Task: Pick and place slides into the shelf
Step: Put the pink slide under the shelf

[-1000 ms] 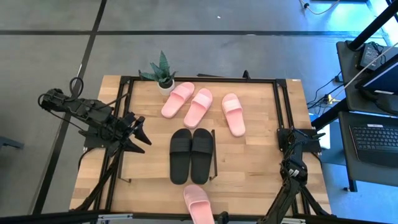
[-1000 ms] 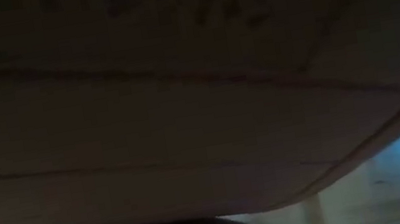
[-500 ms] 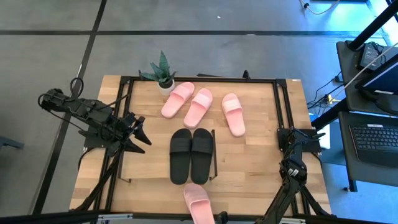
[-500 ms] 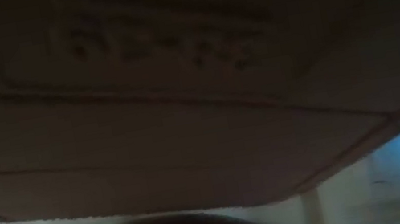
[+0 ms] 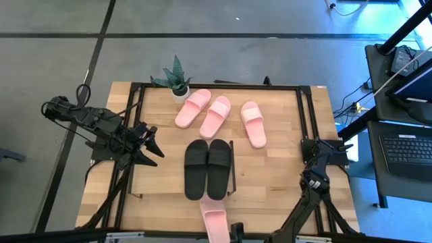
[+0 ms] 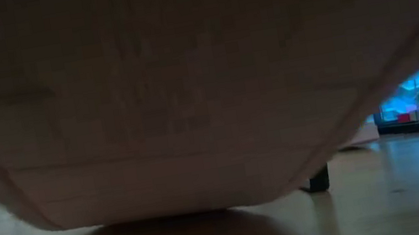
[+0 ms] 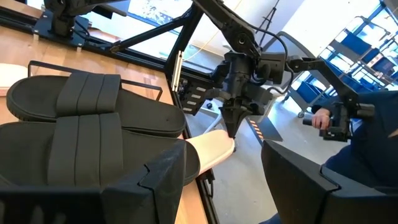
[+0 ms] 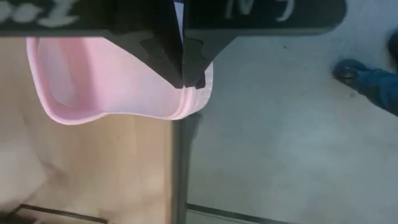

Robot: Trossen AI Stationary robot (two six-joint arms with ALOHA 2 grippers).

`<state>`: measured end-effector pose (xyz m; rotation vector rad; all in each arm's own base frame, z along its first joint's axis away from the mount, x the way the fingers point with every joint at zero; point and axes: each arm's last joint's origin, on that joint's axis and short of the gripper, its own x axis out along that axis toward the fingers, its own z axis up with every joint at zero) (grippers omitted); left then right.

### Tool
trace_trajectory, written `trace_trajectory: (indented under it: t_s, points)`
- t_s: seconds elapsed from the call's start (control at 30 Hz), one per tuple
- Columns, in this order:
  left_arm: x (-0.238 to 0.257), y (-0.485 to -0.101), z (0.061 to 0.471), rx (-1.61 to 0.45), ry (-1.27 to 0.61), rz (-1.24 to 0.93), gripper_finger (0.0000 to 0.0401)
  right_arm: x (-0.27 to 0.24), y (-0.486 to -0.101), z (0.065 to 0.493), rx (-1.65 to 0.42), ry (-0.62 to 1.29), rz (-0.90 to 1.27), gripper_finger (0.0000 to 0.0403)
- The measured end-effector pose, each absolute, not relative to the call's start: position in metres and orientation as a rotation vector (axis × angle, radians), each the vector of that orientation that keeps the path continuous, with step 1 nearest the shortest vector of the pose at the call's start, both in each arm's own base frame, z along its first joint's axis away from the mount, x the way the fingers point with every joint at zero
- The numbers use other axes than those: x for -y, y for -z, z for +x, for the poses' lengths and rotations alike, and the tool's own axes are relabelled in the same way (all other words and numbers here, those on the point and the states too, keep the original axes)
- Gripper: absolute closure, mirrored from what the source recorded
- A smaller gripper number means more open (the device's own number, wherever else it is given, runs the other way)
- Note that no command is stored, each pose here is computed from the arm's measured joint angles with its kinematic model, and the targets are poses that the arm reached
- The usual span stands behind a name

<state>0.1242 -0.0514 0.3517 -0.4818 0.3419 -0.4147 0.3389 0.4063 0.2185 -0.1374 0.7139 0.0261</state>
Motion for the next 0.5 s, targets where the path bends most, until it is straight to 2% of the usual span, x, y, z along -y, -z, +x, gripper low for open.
trace_trajectory:
  t_s: [0.27,0.5]
  points:
    - [0.051,-0.352,0.124,-0.342,0.415,-0.481,0.0201,-0.379,-0.215,0.36,-0.767,0.059,-0.17,0.0401]
    - [0.051,-0.352,0.124,-0.343,0.42,-0.481,0.0201,-0.35,-0.209,0.37,-0.843,0.227,-0.133,0.0402]
